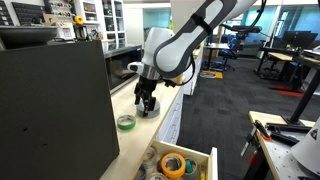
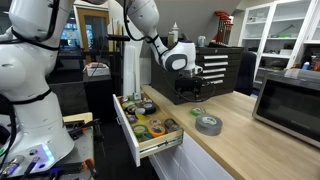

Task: Pick up the green masking tape and put it in the open drawer

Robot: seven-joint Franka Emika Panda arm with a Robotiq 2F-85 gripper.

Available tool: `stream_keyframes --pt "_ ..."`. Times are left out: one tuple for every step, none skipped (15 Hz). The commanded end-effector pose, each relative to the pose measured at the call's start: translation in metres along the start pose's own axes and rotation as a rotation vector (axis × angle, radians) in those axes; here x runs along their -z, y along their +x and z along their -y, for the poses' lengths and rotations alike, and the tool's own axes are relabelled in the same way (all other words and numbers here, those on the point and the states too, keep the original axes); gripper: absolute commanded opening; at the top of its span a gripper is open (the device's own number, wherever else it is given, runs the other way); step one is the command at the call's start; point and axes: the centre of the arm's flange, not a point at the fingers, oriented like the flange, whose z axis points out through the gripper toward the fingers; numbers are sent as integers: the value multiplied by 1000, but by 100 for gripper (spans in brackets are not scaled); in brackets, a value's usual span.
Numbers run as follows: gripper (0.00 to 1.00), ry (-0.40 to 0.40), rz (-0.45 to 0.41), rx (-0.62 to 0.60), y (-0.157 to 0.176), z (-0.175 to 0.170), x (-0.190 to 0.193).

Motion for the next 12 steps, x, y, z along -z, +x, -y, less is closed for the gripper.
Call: stream_keyframes --pt "100 -11 -30 122 -1 -15 -22" --pt "100 -13 -30 159 -1 -17 -26" --pt "100 -13 -29 197 -1 -19 -30" --pt "100 -12 -36 228 0 -22 -32" --pt "100 -15 -37 266 1 -25 -34" --pt "100 -13 -43 305 1 -29 -36" --pt "100 -11 -47 352 1 -32 -38" --pt "100 -7 -53 392 2 -36 -40" --pt "100 1 -59 434 1 -39 -43" --pt "100 6 -66 463 1 -42 -45" --pt "100 11 -69 481 1 -43 -49" --pt "100 13 -72 493 2 -44 -54"
